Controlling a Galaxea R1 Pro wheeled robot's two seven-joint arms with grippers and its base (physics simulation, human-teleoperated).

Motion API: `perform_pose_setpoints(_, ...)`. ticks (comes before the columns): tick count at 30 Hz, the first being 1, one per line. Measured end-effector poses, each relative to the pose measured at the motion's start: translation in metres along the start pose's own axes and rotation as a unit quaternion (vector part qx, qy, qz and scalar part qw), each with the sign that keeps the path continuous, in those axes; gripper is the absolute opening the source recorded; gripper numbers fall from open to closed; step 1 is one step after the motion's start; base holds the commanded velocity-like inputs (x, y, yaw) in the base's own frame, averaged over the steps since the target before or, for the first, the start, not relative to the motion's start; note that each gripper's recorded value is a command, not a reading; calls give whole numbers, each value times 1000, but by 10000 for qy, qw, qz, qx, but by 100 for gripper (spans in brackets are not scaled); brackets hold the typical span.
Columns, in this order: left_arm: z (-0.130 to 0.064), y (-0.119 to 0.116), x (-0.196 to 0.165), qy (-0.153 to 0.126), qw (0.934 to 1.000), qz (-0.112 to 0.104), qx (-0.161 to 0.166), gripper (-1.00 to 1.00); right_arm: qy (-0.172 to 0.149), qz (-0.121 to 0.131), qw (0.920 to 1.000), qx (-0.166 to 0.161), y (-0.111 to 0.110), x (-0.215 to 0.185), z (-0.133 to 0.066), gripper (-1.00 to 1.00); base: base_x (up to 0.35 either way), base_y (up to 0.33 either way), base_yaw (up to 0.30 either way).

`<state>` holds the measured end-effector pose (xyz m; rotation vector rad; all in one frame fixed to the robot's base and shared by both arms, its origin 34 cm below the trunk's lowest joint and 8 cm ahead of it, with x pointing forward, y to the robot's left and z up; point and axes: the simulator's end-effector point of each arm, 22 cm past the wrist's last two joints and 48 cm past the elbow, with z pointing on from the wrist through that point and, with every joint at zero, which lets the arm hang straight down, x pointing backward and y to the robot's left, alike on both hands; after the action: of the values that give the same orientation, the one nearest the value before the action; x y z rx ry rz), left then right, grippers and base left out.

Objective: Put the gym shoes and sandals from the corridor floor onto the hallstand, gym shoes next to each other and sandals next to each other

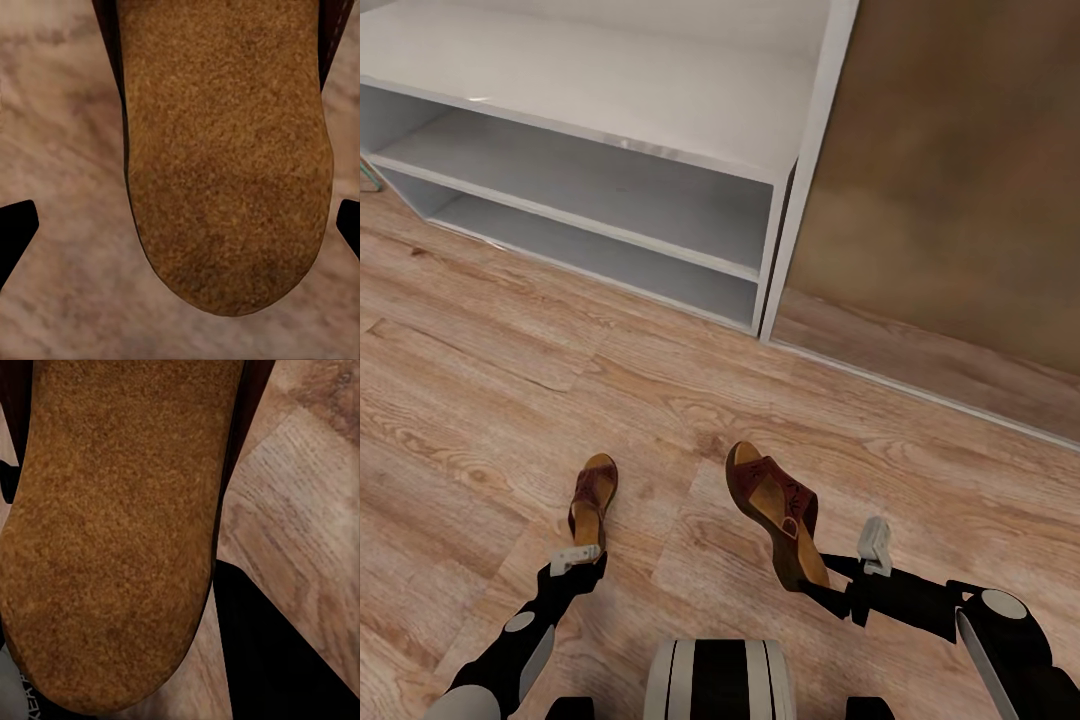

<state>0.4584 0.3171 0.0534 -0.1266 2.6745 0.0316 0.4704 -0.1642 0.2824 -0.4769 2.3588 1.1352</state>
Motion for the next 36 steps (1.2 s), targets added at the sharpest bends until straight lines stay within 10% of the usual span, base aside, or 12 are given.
perform_pose_setpoints(14,0,0,-1,-12,10000,-8,-5,100,3,-2,10000,2,0,0,0,-100,58,0,0)
perform_pose_setpoints(15,0,1,-1,-11,10000,-10,-7,-100,3,-2,10000,2,0,0,0,-100,5,0,0)
perform_pose_setpoints(36,-2,5,2,-20,9999,-95,-49,-100,-115,52,9997,225,-16,-5,-12,-100,0,0,0)
